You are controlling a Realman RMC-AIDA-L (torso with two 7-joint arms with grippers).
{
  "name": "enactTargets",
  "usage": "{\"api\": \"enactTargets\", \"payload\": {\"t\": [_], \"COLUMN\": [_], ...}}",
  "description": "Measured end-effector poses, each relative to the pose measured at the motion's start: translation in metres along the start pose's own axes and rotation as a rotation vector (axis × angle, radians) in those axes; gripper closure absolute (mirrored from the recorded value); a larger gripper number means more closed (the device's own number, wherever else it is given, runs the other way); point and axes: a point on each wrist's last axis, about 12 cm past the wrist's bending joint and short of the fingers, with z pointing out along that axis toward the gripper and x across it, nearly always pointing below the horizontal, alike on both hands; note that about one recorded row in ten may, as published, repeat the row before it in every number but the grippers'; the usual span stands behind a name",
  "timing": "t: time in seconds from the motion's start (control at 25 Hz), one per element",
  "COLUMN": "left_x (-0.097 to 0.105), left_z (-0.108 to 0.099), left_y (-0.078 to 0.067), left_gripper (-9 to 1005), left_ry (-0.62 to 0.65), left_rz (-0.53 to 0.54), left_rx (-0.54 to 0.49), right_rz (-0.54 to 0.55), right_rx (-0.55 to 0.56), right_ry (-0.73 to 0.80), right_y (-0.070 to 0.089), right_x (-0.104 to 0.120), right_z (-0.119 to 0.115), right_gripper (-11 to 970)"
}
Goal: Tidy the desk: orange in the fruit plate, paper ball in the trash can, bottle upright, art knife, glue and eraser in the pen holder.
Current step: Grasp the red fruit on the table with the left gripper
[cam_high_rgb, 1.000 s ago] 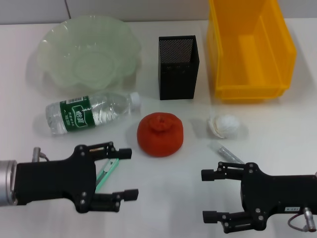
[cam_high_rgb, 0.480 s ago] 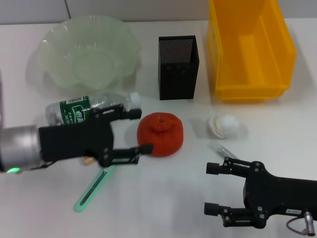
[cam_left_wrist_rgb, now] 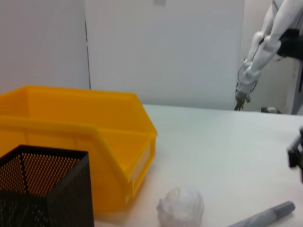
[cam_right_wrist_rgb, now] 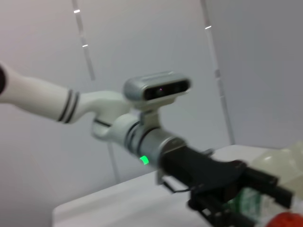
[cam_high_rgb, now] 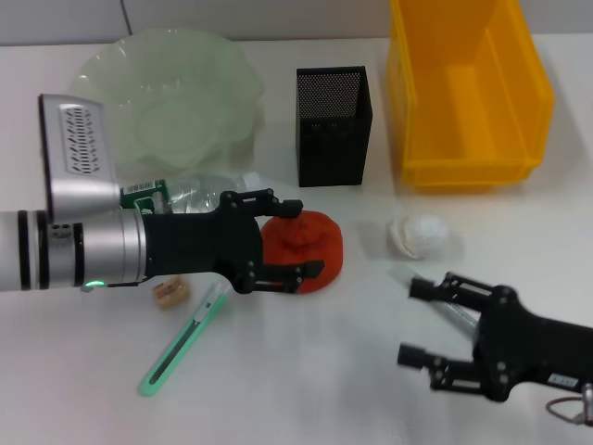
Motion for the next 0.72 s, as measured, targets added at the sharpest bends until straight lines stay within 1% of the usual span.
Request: {"api": "enactTargets", "payload": {"t": [0.2, 0.4, 0.56, 0.6, 0.72], "left_x": [0.000, 0.001, 0.004, 0.006, 0.009], "left_z": [0.002, 0.002, 0.009, 0.012, 0.015], "left_y": [0.003, 0.005, 0.003, 0.003, 0.003], "left_gripper": [182, 182, 182, 182, 182], "left_ry": [0.007, -0.008, 0.035, 0.066, 0.092], "left_rz": [-0.001, -0.009, 0.007, 0.017, 0.023], "left_rx": [-0.026, -0.062, -0.046, -0.047, -0.059], "right_rz": [0.000, -0.012, -0.009, -0.007, -0.006], "right_rx": [0.013, 0.000, -0.007, -0.008, -0.004], "right_ry": [-0.006, 0.003, 0.004, 0.005, 0.013], "right_y": [-0.001, -0.005, -0.006, -0.006, -0.007], "right_x": [0.000, -0.003, -0.003, -0.003, -0.003], "right_z": [-0.001, 0.004, 0.007, 0.007, 0.008], "right_gripper": [156, 156, 156, 156, 156]}}
